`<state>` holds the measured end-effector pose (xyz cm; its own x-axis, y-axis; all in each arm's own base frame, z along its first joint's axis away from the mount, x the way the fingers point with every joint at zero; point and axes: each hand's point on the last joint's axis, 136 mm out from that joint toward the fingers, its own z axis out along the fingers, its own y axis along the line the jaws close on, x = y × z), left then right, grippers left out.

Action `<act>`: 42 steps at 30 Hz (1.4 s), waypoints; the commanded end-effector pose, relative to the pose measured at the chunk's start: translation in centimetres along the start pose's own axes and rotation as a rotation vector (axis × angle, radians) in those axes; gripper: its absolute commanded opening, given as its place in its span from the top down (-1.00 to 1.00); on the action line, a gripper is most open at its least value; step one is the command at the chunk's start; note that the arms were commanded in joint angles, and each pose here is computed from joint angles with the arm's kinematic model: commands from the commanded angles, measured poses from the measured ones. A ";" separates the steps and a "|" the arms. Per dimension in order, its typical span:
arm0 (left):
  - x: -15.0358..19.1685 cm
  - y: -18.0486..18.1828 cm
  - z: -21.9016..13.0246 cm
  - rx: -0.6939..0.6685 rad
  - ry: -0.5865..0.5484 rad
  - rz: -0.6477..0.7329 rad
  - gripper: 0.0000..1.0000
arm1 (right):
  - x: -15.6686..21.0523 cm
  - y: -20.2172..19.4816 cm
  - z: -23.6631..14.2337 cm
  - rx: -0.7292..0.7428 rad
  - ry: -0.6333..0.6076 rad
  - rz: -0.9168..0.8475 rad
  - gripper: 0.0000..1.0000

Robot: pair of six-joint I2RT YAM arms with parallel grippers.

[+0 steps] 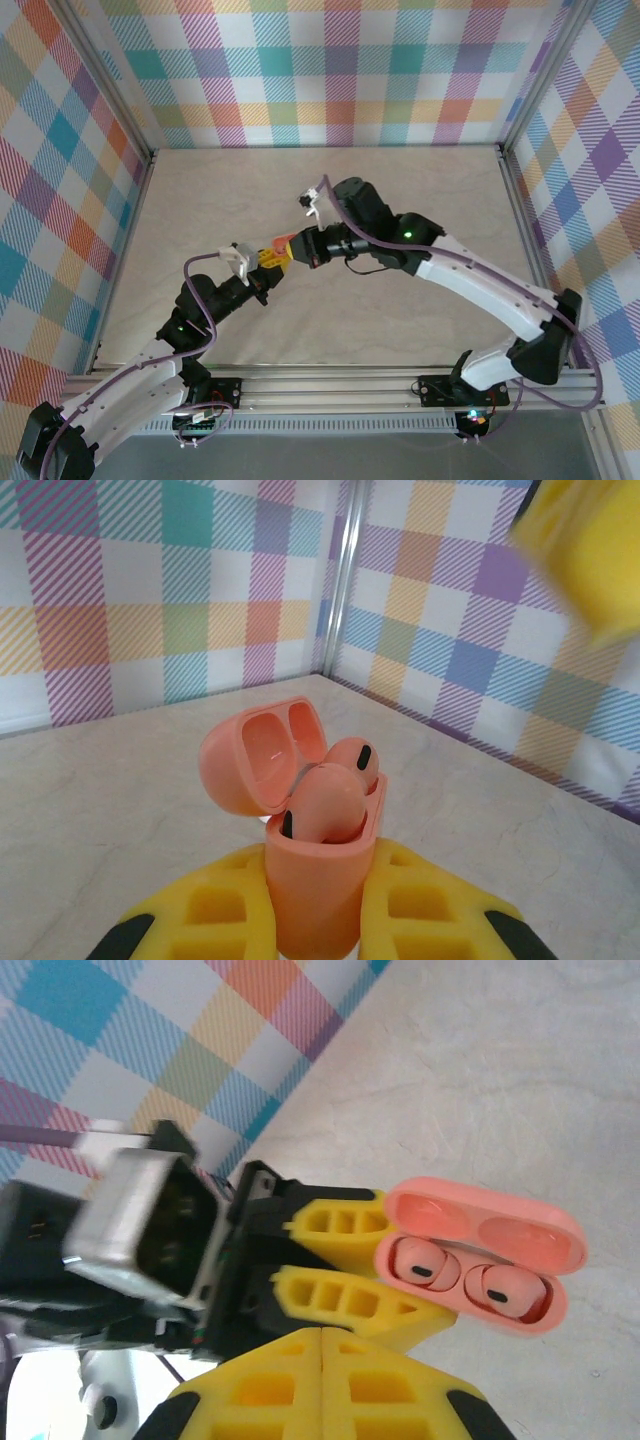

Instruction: Insert the wireless bluetooth earbuds into the charging case

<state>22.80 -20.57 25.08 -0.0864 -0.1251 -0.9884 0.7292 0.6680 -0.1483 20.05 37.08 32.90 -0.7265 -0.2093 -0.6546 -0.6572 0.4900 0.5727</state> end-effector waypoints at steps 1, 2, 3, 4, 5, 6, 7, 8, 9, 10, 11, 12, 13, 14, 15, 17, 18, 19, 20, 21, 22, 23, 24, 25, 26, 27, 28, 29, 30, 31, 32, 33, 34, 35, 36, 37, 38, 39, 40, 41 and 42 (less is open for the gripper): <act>-1.9 -1.8 -0.1 0.084 -0.039 0.036 1.00 | -2.0 -0.8 -3.2 0.028 -0.050 -0.016 0.72; -2.1 -2.2 -0.2 0.107 -0.040 0.039 1.00 | -2.1 -1.5 -3.5 0.030 -0.044 0.005 0.60; -2.2 -2.8 -0.2 0.139 -0.045 0.042 1.00 | -2.2 -2.1 -3.7 0.020 -0.037 0.024 0.43; -2.4 -3.3 -0.3 0.170 -0.049 0.044 1.00 | -2.2 -2.4 -3.9 0.007 -0.032 0.034 0.29; -2.5 -3.9 -0.4 0.206 -0.050 0.048 1.00 | -2.1 -2.6 -4.0 -0.014 -0.027 0.043 0.16; -2.7 -4.5 -0.5 0.238 -0.051 0.052 1.00 | -2.1 -2.9 -4.1 -0.027 -0.024 0.054 0.09; -2.8 -5.0 -0.6 0.269 -0.052 0.054 1.00 | -1.9 -3.2 -4.2 -0.038 -0.016 0.066 0.04; -3.0 -5.6 -0.7 0.302 -0.055 0.056 1.00 | -1.9 -3.4 -4.3 -0.049 -0.012 0.082 0.00; -3.3 -6.0 -0.8 0.324 -0.061 0.058 1.00 | -1.9 -3.6 -4.4 -0.063 -0.009 0.097 -0.04; -3.5 -6.3 -0.8 0.341 -0.065 0.058 1.00 | -1.8 -3.6 -4.4 -0.079 -0.004 0.109 -0.07; -3.7 -6.6 -0.8 0.361 -0.068 0.059 1.00 | -1.6 -3.6 -4.3 -0.101 0.002 0.120 -0.09; -3.9 -6.8 -0.8 0.373 -0.070 0.060 1.00 | -1.4 -3.4 -4.2 -0.126 0.013 0.128 -0.11; -4.0 -6.9 -0.8 0.382 -0.070 0.061 1.00 | -1.3 -3.3 -4.0 -0.145 0.023 0.132 -0.13; -4.2 -7.0 -0.6 0.385 -0.070 0.063 1.00 | -1.0 -3.1 -3.7 -0.170 0.038 0.134 -0.15; -4.2 -7.0 -0.4 0.387 -0.066 0.062 1.00 | -0.6 -2.9 -3.3 -0.200 0.061 0.143 -0.15; -4.2 -7.1 -0.1 0.400 -0.064 0.061 1.00 | 0.1 -2.6 -2.6 -0.260 0.104 0.165 -0.12; -4.3 -7.2 0.1 0.408 -0.063 0.060 1.00 | 0.3 -2.6 -2.3 -0.278 0.119 0.178 -0.11; -4.4 -7.4 0.2 0.419 -0.062 0.059 1.00 | 0.6 -2.6 -2.0 -0.292 0.131 0.187 -0.11; -4.5 -7.6 0.3 0.429 -0.065 0.061 1.00 | 0.8 -2.7 -1.8 -0.296 0.137 0.194 -0.11; -4.6 -7.6 0.4 0.432 -0.067 0.061 1.00 | 1.0 -2.9 -1.6 -0.294 0.140 0.196 -0.11; -4.7 -7.7 0.5 0.435 -0.067 0.062 1.00 | 1.1 -3.0 -1.6 -0.294 0.144 0.197 -0.11; -4.7 -7.7 0.6 0.436 -0.066 0.062 1.00 | 1.3 -3.0 -1.6 -0.298 0.149 0.198 -0.12; -4.8 -7.7 0.7 0.437 -0.066 0.063 1.00 | 1.3 -2.9 -1.5 -0.301 0.152 0.197 -0.12; -4.7 -7.7 0.8 0.437 -0.063 0.062 1.00 | 1.5 -2.9 -1.5 -0.309 0.159 0.200 -0.12; -4.6 -7.7 0.9 0.436 -0.060 0.062 1.00 | 1.5 -2.8 -1.5 -0.315 0.165 0.201 -0.12; -4.7 -7.6 1.0 0.434 -0.060 0.060 1.00 | 1.6 -2.8 -1.4 -0.318 0.169 0.202 -0.12; -4.7 -7.6 1.1 0.431 -0.061 0.060 1.00 | 1.7 -2.8 -1.4 -0.323 0.173 0.203 -0.12; -4.5 -7.4 1.2 0.422 -0.055 0.055 1.00 | 1.7 -2.6 -1.5 -0.331 0.175 0.202 -0.12; -4.3 -7.2 1.4 0.411 -0.045 0.051 1.00 | 1.7 -2.5 -1.6 -0.339 0.176 0.201 -0.11; -4.0 -7.0 1.6 0.402 -0.031 0.048 1.00 | 1.7 -2.3 -1.7 -0.344 0.173 0.196 -0.11; -3.7 -6.8 1.8 0.389 -0.017 0.044 1.00 | 1.6 -2.1 -1.9 -0.354 0.170 0.190 -0.11; -3.4 -6.6 2.0 0.379 -0.003 0.039 1.00 | 1.5 -1.8 -2.1 -0.359 0.165 0.182 -0.11; -3.1 -6.5 2.1 0.371 0.008 0.034 1.00 | 1.3 -1.6 -2.4 -0.362 0.157 0.174 -0.12; -2.8 -6.2 2.3 0.362 0.022 0.026 1.00 | 1.2 -1.4 -2.7 -0.366 0.149 0.164 -0.12; -2.4 -6.0 2.5 0.349 0.034 0.019 1.00 | 1.1 -1.1 -3.0 -0.373 0.144 0.153 -0.12; -2.1 -5.7 2.6 0.337 0.045 0.011 1.00 | 1.1 -0.9 -3.2 -0.377 0.138 0.145 -0.12; -1.8 -5.6 2.7 0.327 0.054 0.004 1.00 | 1.0 -0.6 -3.6 -0.385 0.133 0.134 -0.11; -1.6 -5.4 2.7 0.320 0.059 -0.002 1.00 | 0.9 -0.3 -3.9 -0.390 0.126 0.125 -0.11; -1.4 -5.2 2.8 0.306 0.063 -0.009 1.00 | 0.9 -0.1 -4.2 -0.395 0.121 0.117 -0.11; -1.2 -5.0 2.9 0.297 0.067 -0.016 1.00 | 0.8 0.2 -4.5 -0.401 0.114 0.104 -0.11; -1.0 -4.8 2.9 0.285 0.072 -0.023 1.00 | 0.8 0.5 -4.9 -0.406 0.105 0.088 -0.11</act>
<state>20.68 -25.88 27.10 -0.1269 -0.0747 -0.9891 0.9088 0.3907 -0.1461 20.15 33.57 31.93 -0.8444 -0.2696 -0.4630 -0.5258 0.2510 0.8127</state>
